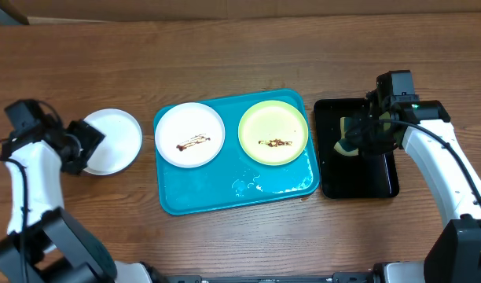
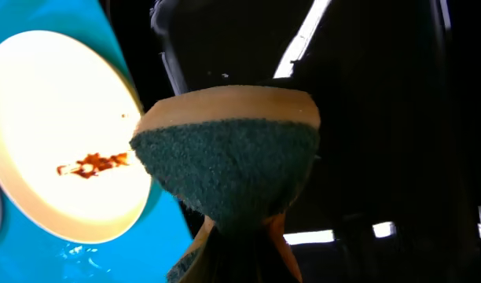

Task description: Clean dirty plates on tray and stack at the side

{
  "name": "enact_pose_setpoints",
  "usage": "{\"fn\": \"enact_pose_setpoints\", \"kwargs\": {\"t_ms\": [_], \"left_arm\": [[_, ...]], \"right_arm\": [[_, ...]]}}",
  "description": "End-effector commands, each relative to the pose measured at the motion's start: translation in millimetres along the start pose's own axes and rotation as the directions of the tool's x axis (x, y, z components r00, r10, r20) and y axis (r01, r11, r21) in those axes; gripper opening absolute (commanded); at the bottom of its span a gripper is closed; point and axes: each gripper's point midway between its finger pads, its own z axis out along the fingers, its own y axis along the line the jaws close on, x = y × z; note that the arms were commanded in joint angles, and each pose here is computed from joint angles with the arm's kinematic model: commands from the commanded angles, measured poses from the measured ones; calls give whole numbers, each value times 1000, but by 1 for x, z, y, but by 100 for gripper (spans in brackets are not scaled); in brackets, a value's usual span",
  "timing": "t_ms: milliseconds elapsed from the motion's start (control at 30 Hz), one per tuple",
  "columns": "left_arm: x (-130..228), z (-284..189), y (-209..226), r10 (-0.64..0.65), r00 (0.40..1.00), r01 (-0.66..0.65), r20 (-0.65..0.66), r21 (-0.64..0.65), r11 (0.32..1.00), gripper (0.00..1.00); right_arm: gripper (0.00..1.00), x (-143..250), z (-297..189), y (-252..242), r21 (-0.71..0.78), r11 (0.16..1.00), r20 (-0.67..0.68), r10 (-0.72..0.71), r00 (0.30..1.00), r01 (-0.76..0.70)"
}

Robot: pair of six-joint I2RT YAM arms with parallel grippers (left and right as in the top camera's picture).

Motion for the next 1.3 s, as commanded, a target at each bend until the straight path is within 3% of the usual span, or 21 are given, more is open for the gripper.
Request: {"fn": "enact_pose_setpoints", "kwargs": {"t_ms": [0,133,400,633,700,800,867,967,1033,1100,1200,1267], "left_arm": [[27,-25,-58,207,978,-203,-12,148,968,71],[74,-22,-83,339,935,-322,-104,148,935,80],[129,-15,-91,523,831,-533,-189,-1,846,72],[155,-15,-105,589,780,-598,-213,25,801,71],[158,-15,-107,599,772,-608,-215,29,794,70],[161,-15,-106,601,767,-611,-223,29,791,69],[162,-15,-105,600,767,-611,-227,28,791,69],[161,-15,-106,601,767,-611,-225,29,791,69],[161,-15,-106,601,768,-611,-223,29,791,69],[161,-15,-106,601,767,-611,-223,29,791,69],[161,-15,-106,601,767,-611,-225,28,791,69],[161,-15,-106,601,767,-611,-225,28,791,69]], "right_arm": [[4,-7,-3,-6,33,999,41,-38,998,37],[4,-13,1,-2,20,988,60,-154,986,153],[4,5,47,-7,-18,990,-58,-144,988,143],[4,23,85,-5,-80,990,-185,-130,974,117],[4,23,92,-25,27,995,-194,-89,977,96],[4,17,85,-77,339,928,-88,192,977,-152],[4,17,89,-64,255,946,-108,234,966,-200],[4,21,93,-10,-60,997,-204,33,978,-47],[4,26,92,8,-152,988,-218,-55,974,22],[4,27,94,-1,-81,996,-214,-64,975,47],[4,22,92,-49,232,968,-140,131,982,-96],[4,21,87,-67,328,927,-88,221,971,-181]]}}
